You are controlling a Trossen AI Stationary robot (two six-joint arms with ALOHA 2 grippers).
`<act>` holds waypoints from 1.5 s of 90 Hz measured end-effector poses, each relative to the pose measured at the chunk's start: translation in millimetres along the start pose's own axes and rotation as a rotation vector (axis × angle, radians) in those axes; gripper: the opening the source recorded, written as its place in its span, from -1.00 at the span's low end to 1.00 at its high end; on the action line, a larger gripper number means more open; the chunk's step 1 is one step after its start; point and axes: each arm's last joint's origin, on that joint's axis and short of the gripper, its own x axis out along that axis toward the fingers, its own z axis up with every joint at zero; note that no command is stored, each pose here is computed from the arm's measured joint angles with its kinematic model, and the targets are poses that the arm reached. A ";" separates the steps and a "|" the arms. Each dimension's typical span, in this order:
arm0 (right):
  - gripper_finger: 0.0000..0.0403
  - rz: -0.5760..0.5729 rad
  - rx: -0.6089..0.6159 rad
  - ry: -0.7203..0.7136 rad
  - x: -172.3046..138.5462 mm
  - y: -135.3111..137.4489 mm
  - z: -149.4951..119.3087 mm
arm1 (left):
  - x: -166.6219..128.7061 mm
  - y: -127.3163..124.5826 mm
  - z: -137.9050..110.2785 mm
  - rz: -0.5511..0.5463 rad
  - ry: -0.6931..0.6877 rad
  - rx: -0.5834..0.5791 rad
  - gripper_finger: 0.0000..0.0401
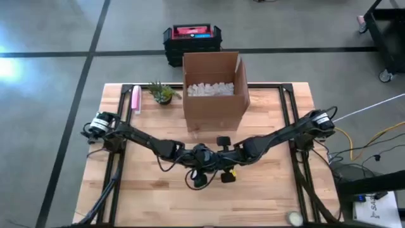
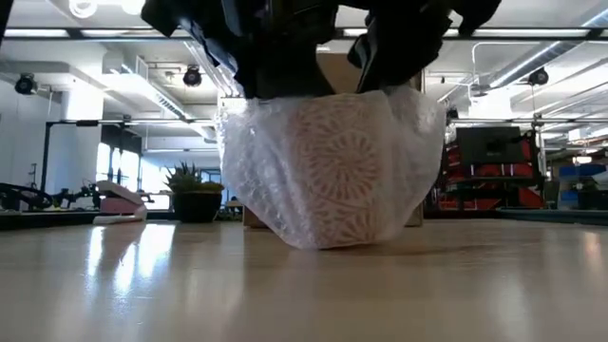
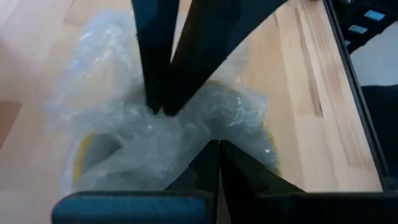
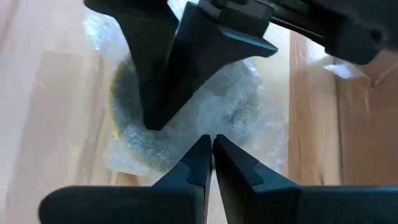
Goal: Wrap mug
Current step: Wrap the orange patterned mug using the bubble wrap
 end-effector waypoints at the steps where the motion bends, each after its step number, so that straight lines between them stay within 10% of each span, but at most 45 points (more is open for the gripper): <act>1: -0.96 0.002 0.001 -0.001 0.2 0.0 0.1 | -1.3 -0.3 0.2 0.000 0.001 0.004 -1.00; 37: -0.96 0.023 -0.024 0.005 0.6 9.5 -2.0 | -33.0 -2.2 15.4 0.214 -0.148 0.053 -1.00; 86: -0.96 0.002 -0.028 -0.045 -28.9 1.7 18.4 | -5.6 1.2 0.0 0.102 -0.008 0.051 -1.00; 135: -0.96 0.048 -0.034 0.040 16.6 14.3 4.1 | -37.5 -6.0 5.0 0.073 0.010 0.055 -1.00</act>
